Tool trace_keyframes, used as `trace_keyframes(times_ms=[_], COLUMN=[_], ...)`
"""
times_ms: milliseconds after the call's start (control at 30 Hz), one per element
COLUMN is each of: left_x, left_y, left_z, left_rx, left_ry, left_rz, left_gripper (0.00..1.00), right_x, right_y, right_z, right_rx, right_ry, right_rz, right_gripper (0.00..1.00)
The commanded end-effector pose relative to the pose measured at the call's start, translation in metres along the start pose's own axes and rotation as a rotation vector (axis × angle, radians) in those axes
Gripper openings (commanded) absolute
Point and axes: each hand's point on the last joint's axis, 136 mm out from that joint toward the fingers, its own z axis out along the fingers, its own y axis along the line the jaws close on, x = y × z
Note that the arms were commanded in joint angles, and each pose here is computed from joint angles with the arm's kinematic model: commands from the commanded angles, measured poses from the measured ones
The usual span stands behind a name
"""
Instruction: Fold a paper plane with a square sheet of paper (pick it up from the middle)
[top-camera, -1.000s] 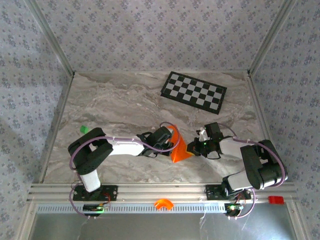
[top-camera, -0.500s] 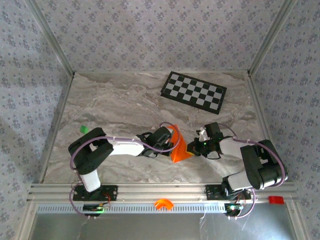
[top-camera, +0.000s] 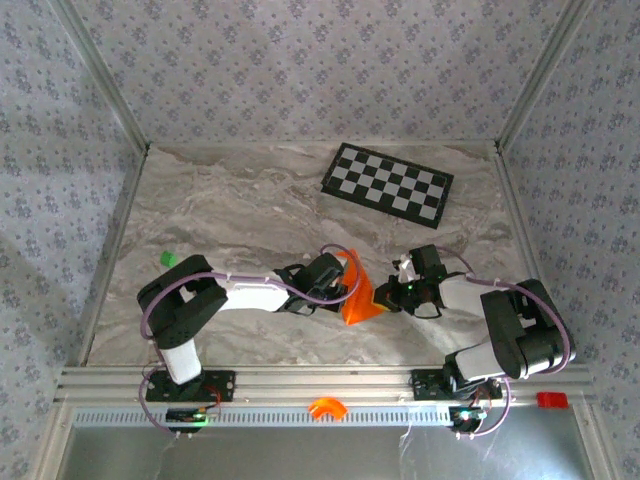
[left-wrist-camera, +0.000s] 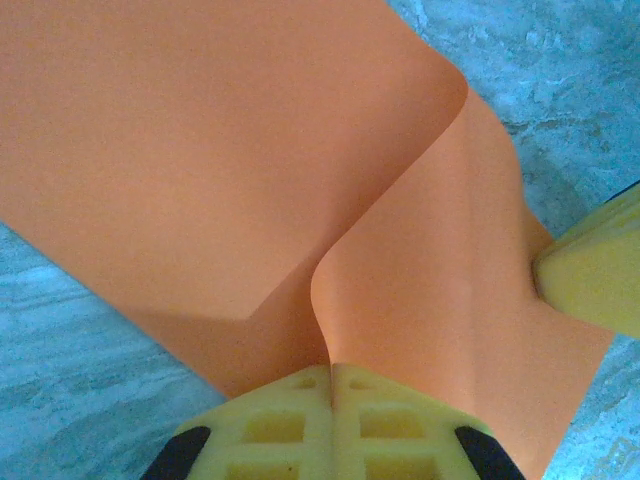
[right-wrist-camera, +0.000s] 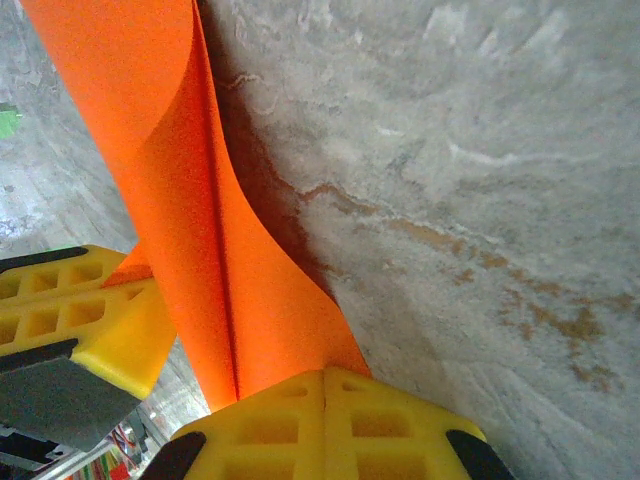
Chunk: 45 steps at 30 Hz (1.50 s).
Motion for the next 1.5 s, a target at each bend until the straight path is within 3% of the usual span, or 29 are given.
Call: trace_keyframes(times_ms=[0,400,533,800,1233,1467], left_x=[0.009,0.023,0.023,0.024,0.026,0.027], left_y=[0.012,0.021,0.021,0.022,0.023,0.023], left_z=[0.007,0.013,0.014,0.014,0.017,0.017], left_rx=[-0.052,-0.07,-0.073,-0.076,-0.075,-0.076], left_ry=[0.042,0.073,0.079,0.08,0.089,0.093], left_rz=[0.01,-0.008,-0.006,-0.005,-0.004,-0.001], left_gripper=[0.04,0.03,0.03,0.03,0.03,0.02], right_x=[0.014,-0.015,-0.018,-0.019,-0.014,-0.004], right_y=[-0.031,0.033,0.049,0.067,0.064,0.03], right_z=[0.0,-0.025,-0.021,0.005,0.028,0.032], right_rx=[0.111,-0.046,-0.076,-0.073,-0.056,0.04], right_ry=[0.027,-0.06,-0.057,-0.011,0.043,0.061], right_rz=[0.064,-0.021,-0.044,-0.073,-0.061,-0.029], right_gripper=[0.0,0.08,0.0,0.0,0.0,0.0])
